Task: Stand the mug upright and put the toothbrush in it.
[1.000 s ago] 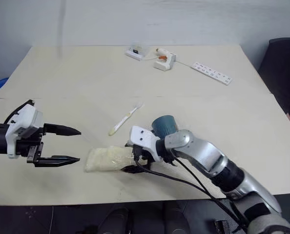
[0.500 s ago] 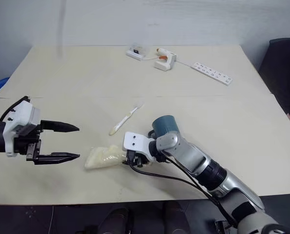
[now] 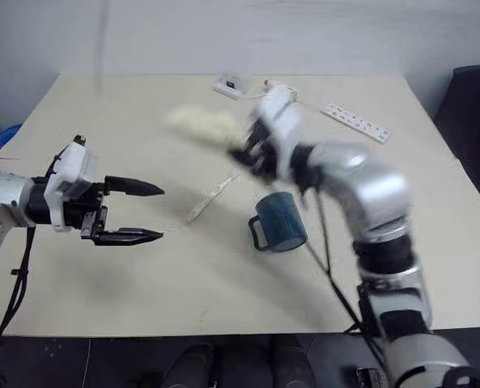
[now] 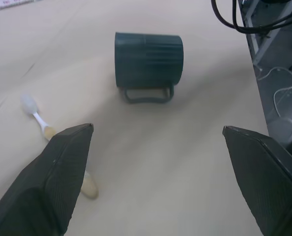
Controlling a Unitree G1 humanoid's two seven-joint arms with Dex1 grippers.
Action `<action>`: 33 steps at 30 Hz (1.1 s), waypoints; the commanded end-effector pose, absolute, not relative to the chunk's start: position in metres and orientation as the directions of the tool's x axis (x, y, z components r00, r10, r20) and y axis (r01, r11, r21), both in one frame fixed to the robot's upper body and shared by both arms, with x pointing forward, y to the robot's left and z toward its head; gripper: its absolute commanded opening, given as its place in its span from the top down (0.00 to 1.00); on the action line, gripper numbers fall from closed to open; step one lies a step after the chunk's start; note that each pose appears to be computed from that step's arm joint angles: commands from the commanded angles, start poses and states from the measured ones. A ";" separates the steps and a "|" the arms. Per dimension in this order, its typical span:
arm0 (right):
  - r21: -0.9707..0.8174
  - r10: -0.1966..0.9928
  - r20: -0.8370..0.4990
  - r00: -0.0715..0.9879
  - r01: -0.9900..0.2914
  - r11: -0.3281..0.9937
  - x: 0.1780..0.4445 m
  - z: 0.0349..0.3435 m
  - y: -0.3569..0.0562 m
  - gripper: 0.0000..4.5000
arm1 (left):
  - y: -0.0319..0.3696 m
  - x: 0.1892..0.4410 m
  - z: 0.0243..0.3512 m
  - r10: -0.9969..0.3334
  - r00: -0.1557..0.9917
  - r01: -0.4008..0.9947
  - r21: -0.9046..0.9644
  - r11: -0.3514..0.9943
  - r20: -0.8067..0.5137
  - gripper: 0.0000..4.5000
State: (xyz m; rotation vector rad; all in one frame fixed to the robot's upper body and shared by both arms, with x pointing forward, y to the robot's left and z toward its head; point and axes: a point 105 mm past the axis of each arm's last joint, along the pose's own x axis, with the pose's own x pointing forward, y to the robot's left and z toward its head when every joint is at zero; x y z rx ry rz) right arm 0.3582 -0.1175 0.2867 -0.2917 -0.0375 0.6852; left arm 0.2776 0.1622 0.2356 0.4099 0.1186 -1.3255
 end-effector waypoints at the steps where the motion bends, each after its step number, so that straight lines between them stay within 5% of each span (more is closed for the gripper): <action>1: -0.311 0.268 -0.083 0.960 -0.280 0.908 0.361 0.274 -0.216 0.75 | 0.147 0.280 0.241 -0.939 0.198 0.959 0.252 0.127 -0.282 0.00; 7: -0.318 -0.143 -0.245 0.959 0.059 0.946 0.310 0.183 -0.323 0.75 | 0.119 0.283 0.253 -0.973 0.121 0.955 0.289 0.061 -0.196 0.00; 12: -0.200 -0.155 -0.289 0.945 0.099 0.975 0.290 0.147 -0.327 0.75 | 0.108 0.282 0.263 -0.985 0.081 0.953 0.303 0.030 -0.155 0.00; 18: -0.216 -0.137 -0.248 0.959 0.082 0.973 0.291 0.172 -0.333 0.32 | 0.109 0.281 0.263 -0.984 0.078 0.953 0.303 0.026 -0.159 0.00; 22: -0.320 -0.065 -0.245 0.967 -0.017 0.947 0.294 0.200 -0.323 0.01 | 0.115 0.281 0.256 -0.978 0.110 0.954 0.295 0.053 -0.177 0.00; 27: -0.324 0.322 -0.166 0.932 -0.360 0.875 0.308 0.261 -0.227 0.01 | 0.136 0.280 0.251 -0.961 0.193 0.948 0.291 0.131 -0.198 0.00; 29: -0.270 0.416 -0.171 0.893 -0.448 0.852 0.310 0.264 -0.199 0.01 | 0.140 0.280 0.249 -0.953 0.216 0.945 0.291 0.149 -0.212 0.00; 33: -0.051 0.657 -0.251 0.711 -0.688 0.724 0.295 0.243 -0.128 0.22 | 0.154 0.278 0.244 -0.938 0.265 0.941 0.272 0.201 -0.223 0.00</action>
